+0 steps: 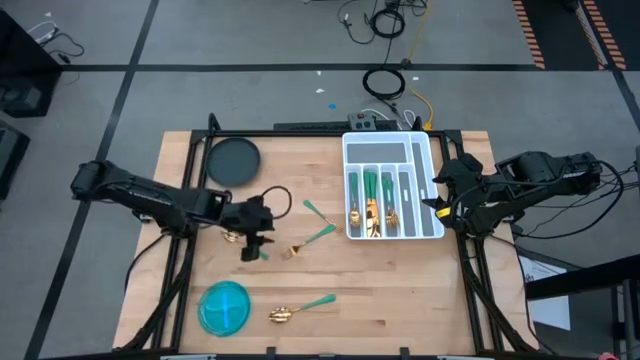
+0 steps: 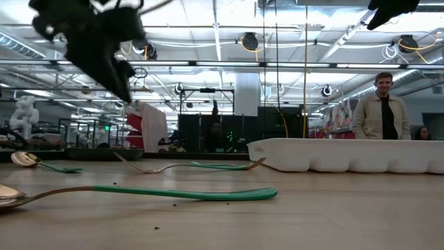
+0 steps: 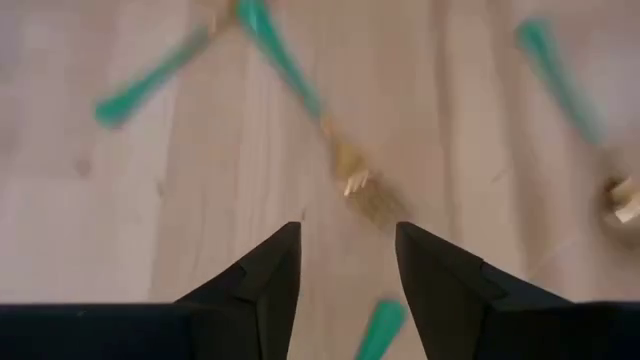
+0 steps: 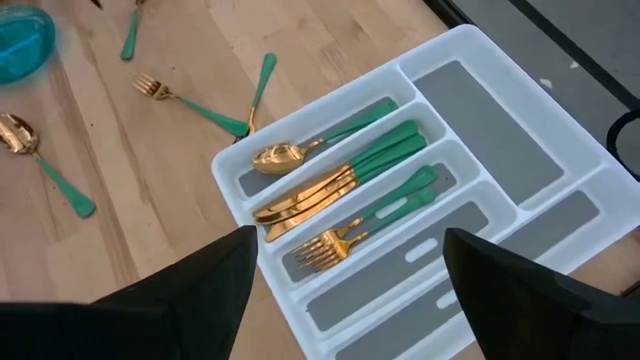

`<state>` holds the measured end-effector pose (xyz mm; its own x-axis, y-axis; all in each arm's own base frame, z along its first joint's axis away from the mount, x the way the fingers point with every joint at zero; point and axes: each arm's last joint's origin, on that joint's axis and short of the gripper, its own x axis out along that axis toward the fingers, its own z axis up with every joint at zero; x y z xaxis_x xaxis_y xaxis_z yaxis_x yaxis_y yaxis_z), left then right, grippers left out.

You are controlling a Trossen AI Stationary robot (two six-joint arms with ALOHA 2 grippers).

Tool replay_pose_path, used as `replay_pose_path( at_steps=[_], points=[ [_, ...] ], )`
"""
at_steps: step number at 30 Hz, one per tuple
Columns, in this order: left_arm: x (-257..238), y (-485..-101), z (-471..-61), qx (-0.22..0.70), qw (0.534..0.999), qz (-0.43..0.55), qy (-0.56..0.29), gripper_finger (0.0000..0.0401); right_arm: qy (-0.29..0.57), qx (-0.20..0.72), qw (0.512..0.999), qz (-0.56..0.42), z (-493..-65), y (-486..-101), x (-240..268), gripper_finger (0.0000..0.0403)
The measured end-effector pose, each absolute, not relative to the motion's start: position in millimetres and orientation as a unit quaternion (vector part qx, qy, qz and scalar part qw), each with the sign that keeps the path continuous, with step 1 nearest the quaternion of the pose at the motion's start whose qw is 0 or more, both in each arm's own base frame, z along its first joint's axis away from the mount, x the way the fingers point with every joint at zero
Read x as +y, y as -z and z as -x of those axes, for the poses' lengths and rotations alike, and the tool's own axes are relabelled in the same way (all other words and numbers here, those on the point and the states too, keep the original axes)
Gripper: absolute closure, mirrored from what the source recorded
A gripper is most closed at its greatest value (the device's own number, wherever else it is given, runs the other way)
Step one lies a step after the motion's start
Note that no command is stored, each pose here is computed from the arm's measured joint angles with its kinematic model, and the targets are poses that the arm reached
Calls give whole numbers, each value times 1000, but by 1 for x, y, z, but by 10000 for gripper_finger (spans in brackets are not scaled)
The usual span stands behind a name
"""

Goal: Sort silverware
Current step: Put the top green spoon into the left slot of the white silverware tray

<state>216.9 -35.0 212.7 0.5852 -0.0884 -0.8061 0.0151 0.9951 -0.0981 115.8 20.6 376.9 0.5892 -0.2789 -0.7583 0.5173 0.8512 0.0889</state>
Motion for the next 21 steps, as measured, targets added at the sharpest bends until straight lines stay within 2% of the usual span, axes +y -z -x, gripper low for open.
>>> replay_pose_path(
  at_steps=[4, 9, 21],
  points=[
    [-38, -177, -200, 531, 846, 45, 16, 231, 230, 391, 877, -159, -116, -377, 21, 90],
    [-42, -163, -181, 592, 805, 21, 35, 231, 230, 390, 877, -161, -116, -377, 21, 90],
    [-49, -156, -176, 604, 796, 6, 38, 231, 230, 390, 877, -161, -116, -377, 21, 90]
  ],
)
